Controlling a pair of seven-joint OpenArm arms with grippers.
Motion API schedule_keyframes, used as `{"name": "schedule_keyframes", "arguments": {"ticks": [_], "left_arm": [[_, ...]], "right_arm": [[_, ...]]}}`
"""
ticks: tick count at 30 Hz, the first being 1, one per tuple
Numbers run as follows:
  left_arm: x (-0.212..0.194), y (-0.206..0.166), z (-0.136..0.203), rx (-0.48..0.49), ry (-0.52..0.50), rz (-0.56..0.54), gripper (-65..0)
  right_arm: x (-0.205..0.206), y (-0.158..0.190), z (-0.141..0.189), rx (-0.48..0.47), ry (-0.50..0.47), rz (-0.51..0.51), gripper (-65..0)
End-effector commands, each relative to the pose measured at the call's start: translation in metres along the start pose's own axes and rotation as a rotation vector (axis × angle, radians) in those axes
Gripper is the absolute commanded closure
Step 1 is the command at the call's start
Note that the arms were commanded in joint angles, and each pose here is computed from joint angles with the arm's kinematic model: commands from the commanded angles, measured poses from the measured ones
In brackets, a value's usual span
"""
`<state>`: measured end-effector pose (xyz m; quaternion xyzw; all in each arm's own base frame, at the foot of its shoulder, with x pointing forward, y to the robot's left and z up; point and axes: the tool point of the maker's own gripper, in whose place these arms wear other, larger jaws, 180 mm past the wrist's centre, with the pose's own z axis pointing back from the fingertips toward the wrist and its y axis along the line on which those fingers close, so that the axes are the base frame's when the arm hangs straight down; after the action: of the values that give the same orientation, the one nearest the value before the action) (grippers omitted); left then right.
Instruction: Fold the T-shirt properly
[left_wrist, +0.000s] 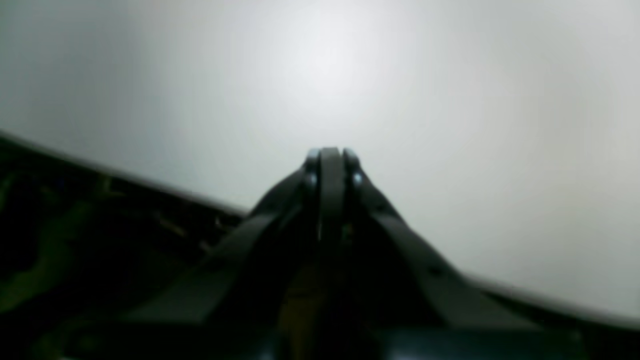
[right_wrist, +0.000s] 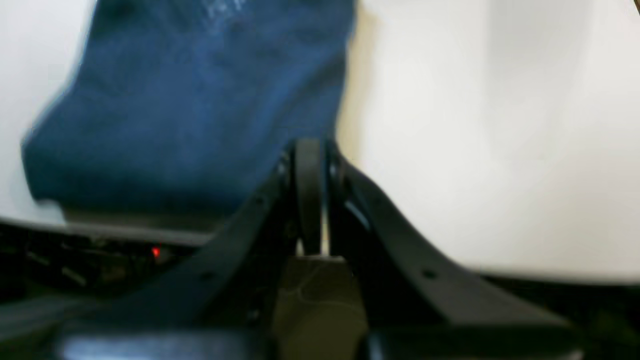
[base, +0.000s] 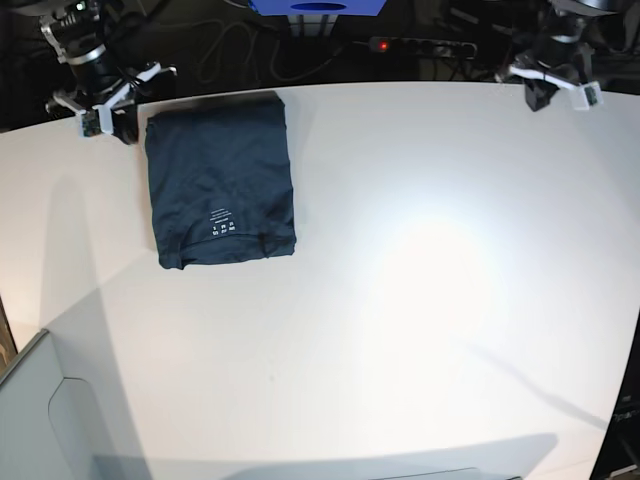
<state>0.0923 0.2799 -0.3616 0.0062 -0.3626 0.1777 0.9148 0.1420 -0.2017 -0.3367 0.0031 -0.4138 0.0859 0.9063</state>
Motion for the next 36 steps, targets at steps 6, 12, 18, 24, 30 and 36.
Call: {"name": "schedule_keyframes", "arguments": {"ticks": [6, 12, 18, 24, 30, 36], "left_arm": [[-0.047, 0.003, 0.026, 0.0, 0.137, -0.012, 0.0], [-0.111, 0.03, 0.029, 0.075, 0.329, -0.049, 0.0], [-0.181, 0.04, 0.005, 0.099, 0.411, -0.096, 0.0], [-0.236, 0.03, -0.044, 0.039, 0.499, -0.127, 0.0], [-0.279, 0.033, -0.079, 0.002, 0.609, -0.116, 0.0], [-0.312, 0.021, -0.088, -0.076, 0.665, -0.202, 0.0]], "right_arm": [[-0.057, 0.009, 0.042, 0.026, 0.18, -0.009, 0.0], [-0.125, 0.03, 0.063, 0.112, 0.367, -0.084, 0.0], [-0.2, 0.052, 0.05, 0.249, 0.506, -0.197, 0.0], [-0.267, 0.099, 0.012, 0.382, 0.615, -0.214, 0.0], [-0.298, 0.114, -0.019, 0.339, 0.586, -0.298, 0.0], [-0.323, 0.082, -0.046, 0.088, 0.577, -0.293, 0.0]]}}
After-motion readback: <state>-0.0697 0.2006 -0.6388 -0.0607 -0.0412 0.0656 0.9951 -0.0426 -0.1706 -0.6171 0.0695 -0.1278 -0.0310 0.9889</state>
